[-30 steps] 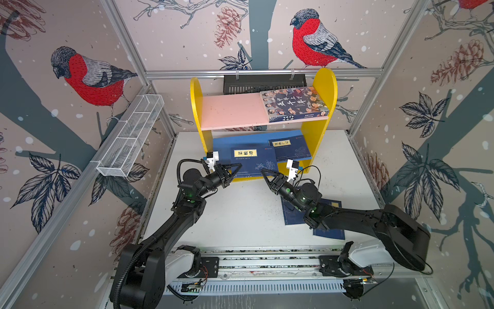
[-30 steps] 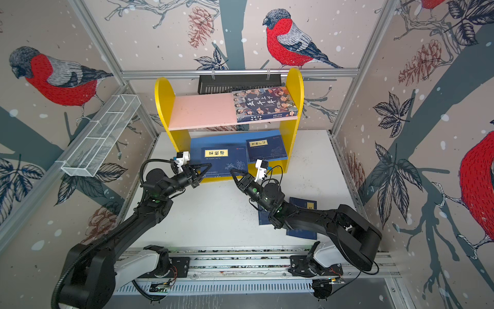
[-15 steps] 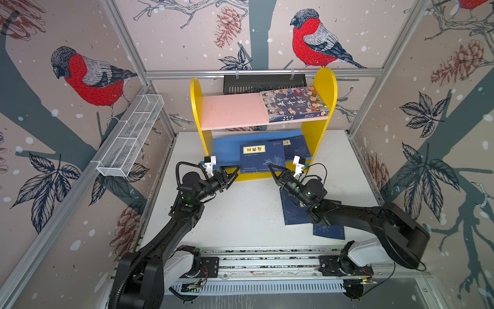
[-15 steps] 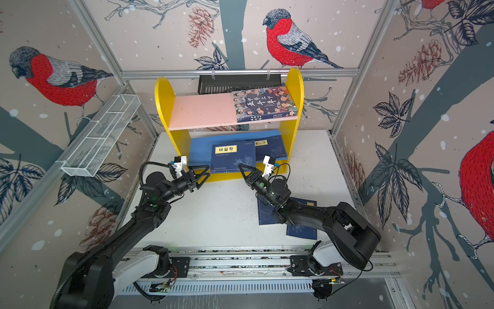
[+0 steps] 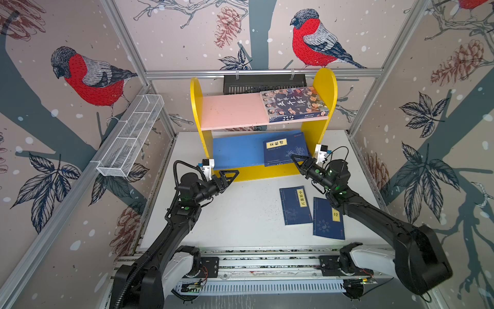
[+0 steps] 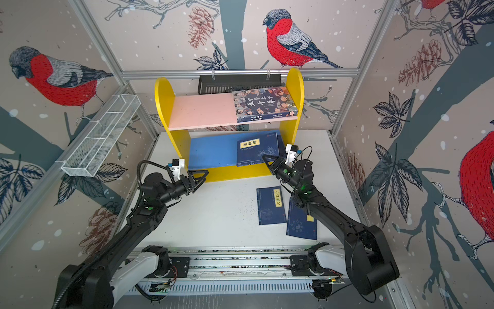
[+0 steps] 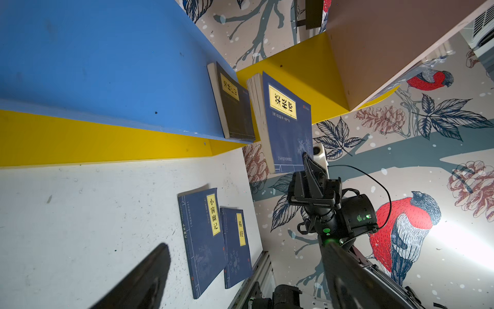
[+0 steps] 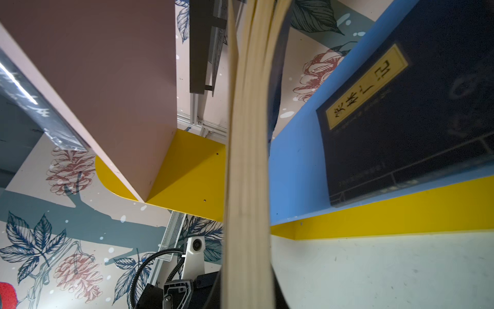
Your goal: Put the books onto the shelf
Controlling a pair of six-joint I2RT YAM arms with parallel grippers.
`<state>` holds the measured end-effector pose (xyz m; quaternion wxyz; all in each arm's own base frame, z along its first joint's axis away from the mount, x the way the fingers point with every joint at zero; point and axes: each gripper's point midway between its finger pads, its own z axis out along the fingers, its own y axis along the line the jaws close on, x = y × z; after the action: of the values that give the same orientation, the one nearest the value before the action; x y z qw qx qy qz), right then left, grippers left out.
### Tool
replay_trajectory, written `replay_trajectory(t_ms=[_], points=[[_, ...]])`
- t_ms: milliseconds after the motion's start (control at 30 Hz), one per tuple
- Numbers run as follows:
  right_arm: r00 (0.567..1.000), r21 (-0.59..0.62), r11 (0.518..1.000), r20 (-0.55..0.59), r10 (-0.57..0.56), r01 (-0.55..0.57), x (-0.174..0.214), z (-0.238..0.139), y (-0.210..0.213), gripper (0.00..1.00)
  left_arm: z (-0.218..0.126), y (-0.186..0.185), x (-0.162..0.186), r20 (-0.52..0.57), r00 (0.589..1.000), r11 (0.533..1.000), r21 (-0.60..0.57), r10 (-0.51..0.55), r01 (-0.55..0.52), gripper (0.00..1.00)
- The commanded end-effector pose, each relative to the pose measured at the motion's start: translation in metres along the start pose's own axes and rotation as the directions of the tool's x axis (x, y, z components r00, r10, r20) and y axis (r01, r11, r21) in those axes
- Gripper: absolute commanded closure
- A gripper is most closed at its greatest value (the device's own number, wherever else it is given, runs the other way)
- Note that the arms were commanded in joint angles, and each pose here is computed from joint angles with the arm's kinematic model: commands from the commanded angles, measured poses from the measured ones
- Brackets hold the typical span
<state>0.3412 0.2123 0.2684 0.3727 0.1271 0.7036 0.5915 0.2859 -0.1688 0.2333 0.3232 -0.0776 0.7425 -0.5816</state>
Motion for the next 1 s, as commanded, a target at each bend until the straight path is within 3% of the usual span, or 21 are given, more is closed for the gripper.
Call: replay_trajectory(t_ms=[0, 367, 967], points=[[0.998, -0.028, 0.999, -0.045, -0.032, 0.031, 0.002, 0.0, 0.001, 0.98, 0.003, -0.013, -0.005, -0.005, 1.0, 0.998, 0.05, 0.025, -0.025, 0.11], [0.998, -0.063, 0.997, -0.017, 0.054, -0.054, -0.019, 0.011, -0.027, 0.98, 0.005, -0.024, -0.008, -0.008, 1.0, 0.995, 0.095, 0.018, -0.017, 0.11], [0.992, -0.015, 0.992, 0.024, 0.127, -0.126, -0.034, 0.011, -0.062, 0.96, 0.0, -0.031, -0.004, -0.006, 0.999, 0.993, 0.118, 0.031, -0.031, 0.11]])
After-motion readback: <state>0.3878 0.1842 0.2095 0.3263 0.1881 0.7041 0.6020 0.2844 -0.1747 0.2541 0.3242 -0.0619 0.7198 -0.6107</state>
